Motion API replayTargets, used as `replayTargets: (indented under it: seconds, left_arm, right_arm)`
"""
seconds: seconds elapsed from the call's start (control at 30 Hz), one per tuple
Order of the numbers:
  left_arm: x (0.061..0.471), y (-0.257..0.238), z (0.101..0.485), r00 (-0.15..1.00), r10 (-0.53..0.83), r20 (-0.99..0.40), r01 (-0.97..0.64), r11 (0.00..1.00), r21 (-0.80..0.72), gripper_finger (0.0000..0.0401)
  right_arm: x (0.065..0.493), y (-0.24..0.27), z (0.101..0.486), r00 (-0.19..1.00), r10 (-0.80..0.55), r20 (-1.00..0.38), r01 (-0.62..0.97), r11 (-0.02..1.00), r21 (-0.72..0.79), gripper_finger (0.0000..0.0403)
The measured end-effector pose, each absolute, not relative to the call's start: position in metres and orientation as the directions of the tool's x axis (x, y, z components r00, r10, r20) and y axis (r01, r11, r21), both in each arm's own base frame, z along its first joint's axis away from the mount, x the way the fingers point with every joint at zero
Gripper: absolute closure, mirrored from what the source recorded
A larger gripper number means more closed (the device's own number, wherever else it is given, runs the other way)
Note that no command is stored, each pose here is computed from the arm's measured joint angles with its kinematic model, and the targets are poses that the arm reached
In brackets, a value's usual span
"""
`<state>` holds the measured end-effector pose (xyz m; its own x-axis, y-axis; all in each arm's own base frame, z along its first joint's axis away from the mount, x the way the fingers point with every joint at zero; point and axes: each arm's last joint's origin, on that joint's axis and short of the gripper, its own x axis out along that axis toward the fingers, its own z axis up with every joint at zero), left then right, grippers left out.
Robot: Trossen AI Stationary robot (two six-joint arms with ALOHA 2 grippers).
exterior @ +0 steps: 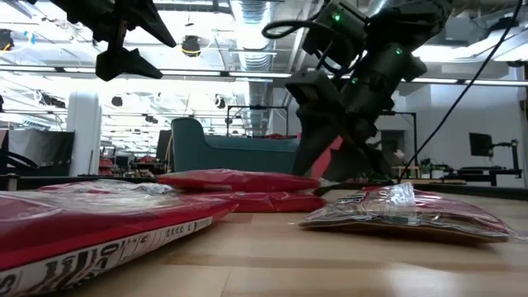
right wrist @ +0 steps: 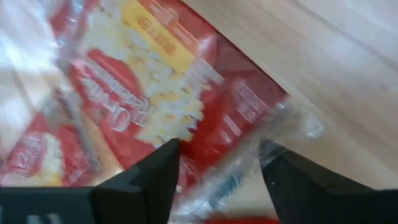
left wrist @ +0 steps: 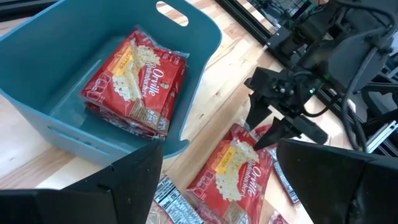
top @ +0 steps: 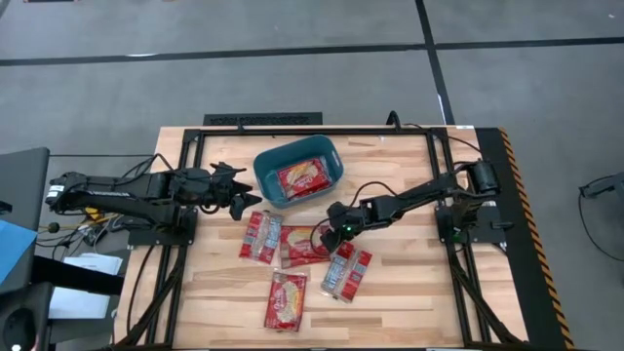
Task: Sort popcorn bags into baskets
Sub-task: Put the red popcorn bag into the blue bin
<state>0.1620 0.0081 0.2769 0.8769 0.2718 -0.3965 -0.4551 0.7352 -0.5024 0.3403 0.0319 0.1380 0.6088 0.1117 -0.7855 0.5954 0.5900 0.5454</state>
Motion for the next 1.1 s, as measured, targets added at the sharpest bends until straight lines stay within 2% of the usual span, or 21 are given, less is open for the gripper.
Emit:
replayTargets:
  seconds: [0.1, 0.3, 0.33, 0.5, 1.1]
  left_arm:
    - [0.162, 0.008, 0.277, 0.876, 0.273, -0.397, -0.456, 0.735, -0.502, 0.0098]
    - [0.162, 0.009, 0.277, 0.872, 0.288, -0.396, -0.467, 0.732, -0.496, 0.0098]
    - [0.162, 0.009, 0.277, 0.871, 0.291, -0.395, -0.469, 0.731, -0.496, 0.0098]
    - [0.162, 0.009, 0.277, 0.871, 0.291, -0.395, -0.469, 0.731, -0.495, 0.0098]
    - [0.162, 0.009, 0.277, 0.869, 0.297, -0.395, -0.470, 0.744, -0.475, 0.0098]
  right_arm:
    - [0.340, 0.030, 0.138, 0.602, 0.105, -0.792, 0.604, 0.588, 0.537, 0.0214]
    - [0.340, 0.027, 0.138, 0.605, 0.105, -0.789, 0.585, 0.613, 0.530, 0.0375]
    - [0.340, 0.027, 0.138, 0.606, 0.105, -0.788, 0.582, 0.617, 0.530, 0.0387]
    - [0.340, 0.026, 0.148, 0.633, 0.109, -0.766, 0.566, 0.609, 0.555, 0.0393]
    - [0.305, -0.007, 0.251, 0.844, 0.103, -0.526, 0.376, 0.587, 0.717, 0.0400]
